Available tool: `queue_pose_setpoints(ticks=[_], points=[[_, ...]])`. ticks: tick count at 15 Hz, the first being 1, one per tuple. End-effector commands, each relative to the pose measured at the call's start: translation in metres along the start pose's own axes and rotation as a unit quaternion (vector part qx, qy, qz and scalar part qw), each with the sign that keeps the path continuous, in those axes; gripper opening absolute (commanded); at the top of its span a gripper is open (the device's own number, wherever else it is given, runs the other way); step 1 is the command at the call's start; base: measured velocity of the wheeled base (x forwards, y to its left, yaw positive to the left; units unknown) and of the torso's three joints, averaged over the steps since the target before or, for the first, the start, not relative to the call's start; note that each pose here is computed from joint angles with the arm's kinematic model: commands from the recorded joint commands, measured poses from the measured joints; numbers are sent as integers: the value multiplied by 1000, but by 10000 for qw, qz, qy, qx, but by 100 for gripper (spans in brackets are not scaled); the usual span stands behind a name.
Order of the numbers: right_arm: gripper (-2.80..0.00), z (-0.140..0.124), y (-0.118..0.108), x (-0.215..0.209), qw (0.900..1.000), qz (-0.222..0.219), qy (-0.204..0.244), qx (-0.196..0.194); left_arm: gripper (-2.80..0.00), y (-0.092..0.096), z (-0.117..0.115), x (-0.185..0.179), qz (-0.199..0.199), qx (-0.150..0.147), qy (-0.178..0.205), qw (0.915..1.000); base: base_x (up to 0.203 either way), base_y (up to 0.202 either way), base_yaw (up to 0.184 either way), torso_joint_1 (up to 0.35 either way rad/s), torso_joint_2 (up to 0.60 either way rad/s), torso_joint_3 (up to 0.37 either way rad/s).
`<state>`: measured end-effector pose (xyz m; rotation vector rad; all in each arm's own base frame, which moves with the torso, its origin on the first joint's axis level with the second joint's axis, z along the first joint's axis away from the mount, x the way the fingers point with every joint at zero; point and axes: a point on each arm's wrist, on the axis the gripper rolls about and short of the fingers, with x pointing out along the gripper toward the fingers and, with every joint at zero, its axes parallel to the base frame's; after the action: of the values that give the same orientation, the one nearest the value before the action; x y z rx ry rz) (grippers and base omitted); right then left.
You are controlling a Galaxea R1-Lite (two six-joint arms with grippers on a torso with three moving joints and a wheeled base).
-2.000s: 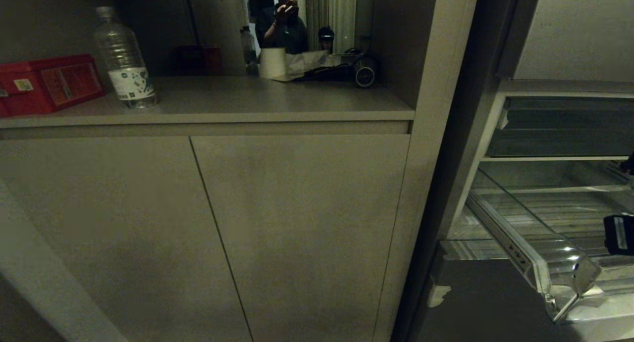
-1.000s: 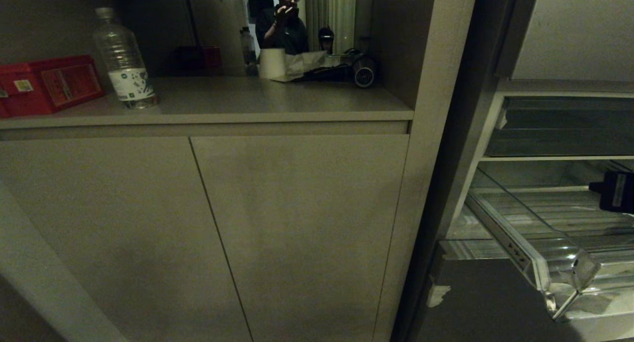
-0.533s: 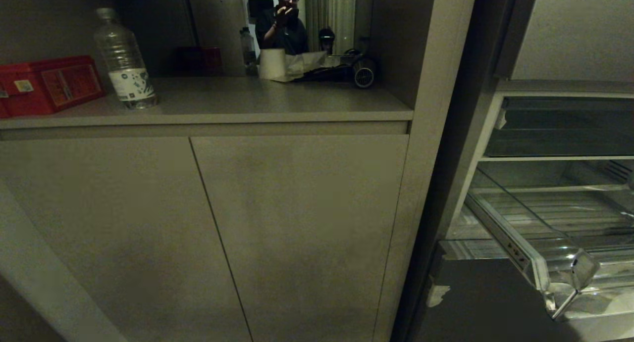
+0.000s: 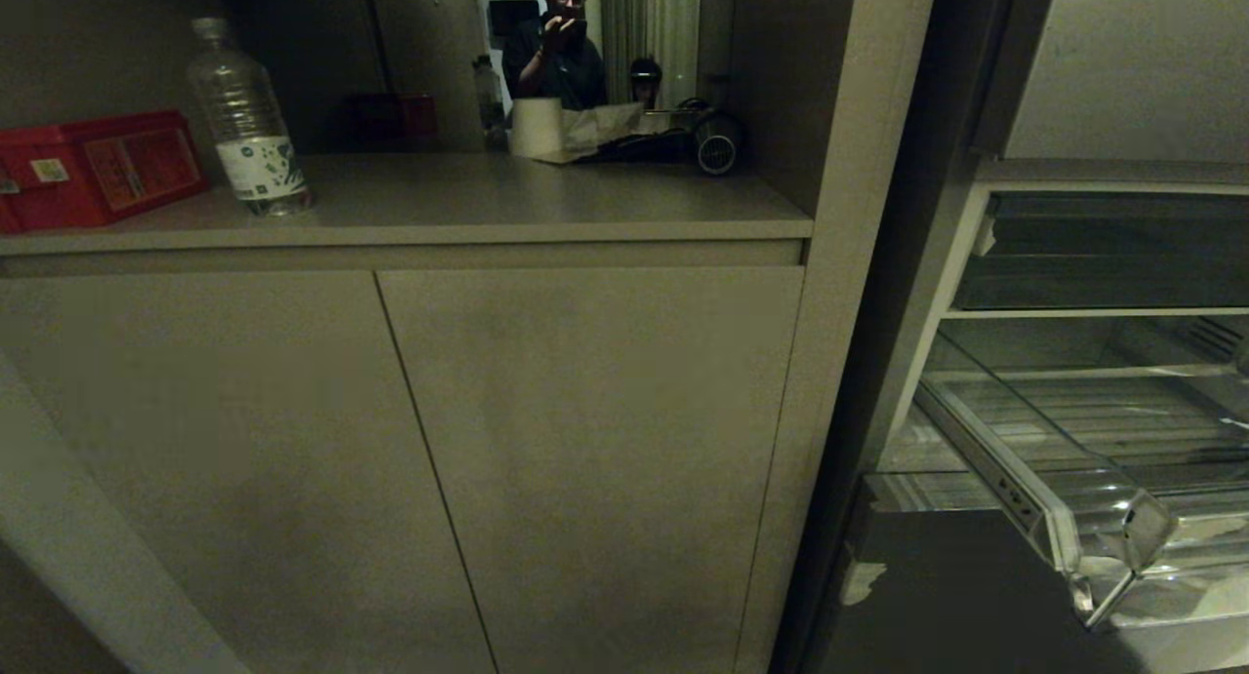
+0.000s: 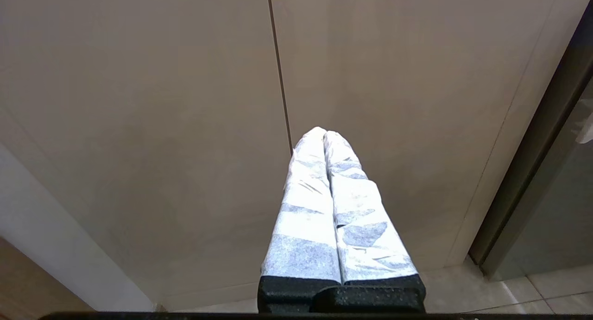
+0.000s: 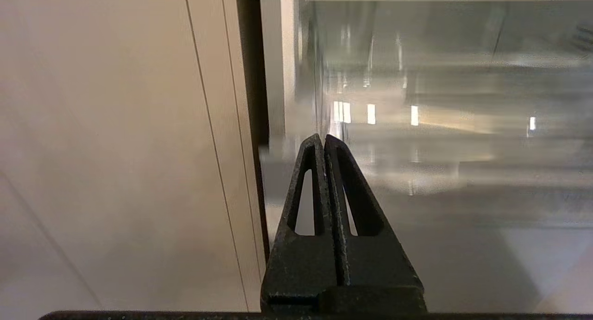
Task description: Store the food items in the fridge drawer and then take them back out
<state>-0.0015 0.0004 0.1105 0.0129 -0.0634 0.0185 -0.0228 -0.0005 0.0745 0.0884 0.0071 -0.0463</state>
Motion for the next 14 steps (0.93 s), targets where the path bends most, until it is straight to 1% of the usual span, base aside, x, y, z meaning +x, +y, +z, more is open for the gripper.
queue_pose_setpoints(ticks=[1, 3, 4, 7, 8, 9, 10, 11, 12, 14], points=[[-280, -22, 0, -15, 9998, 19, -98, -167, -280, 0, 0, 0, -1, -6, 8, 10000, 0, 0, 0, 0, 0, 0], [-280, -31, 0, -22, 9990, -4, -128, -418, -280, 0, 0, 0, 4, -74, 8, 10000, 0, 0, 0, 0, 0, 0], [-280, -34, 0, -22, 9991, -10, 55, -423, -280, 0, 0, 0, 20, -128, 4, 9999, 0, 0, 0, 0, 0, 0], [-280, -35, 0, -21, 9989, 20, 87, -464, -280, 1, 0, 0, 153, -358, 1, 9992, 0, 0, 0, 0, 0, 0], [-280, -35, 0, -21, 9984, 20, 81, -567, -280, 1, 0, 0, 161, -381, 1, 9991, 0, 0, 0, 0, 0, 0], [-280, -35, 0, -21, 9985, 13, 95, -546, -280, 1, 0, 0, 161, -389, 1, 9991, 0, 0, 0, 0, 0, 0], [-280, -35, 0, -21, 9991, 12, 92, -402, -280, 1, 0, 0, 161, -389, 1, 9991, 0, 0, 0, 0, 0, 0], [-280, -35, 0, -21, 9991, 30, 87, -425, -280, 1, 0, 0, 161, -389, 1, 9991, 0, 0, 0, 0, 0, 0], [-280, -35, 0, -21, 9985, 15, 85, -545, -280, 1, 0, 0, 161, -389, 1, 9991, 0, 0, 0, 0, 0, 0], [-280, -35, 0, -21, 9986, -17, 100, -526, -280, 1, 0, 0, 161, -389, 1, 9991, 0, 0, 0, 0, 0, 0]])
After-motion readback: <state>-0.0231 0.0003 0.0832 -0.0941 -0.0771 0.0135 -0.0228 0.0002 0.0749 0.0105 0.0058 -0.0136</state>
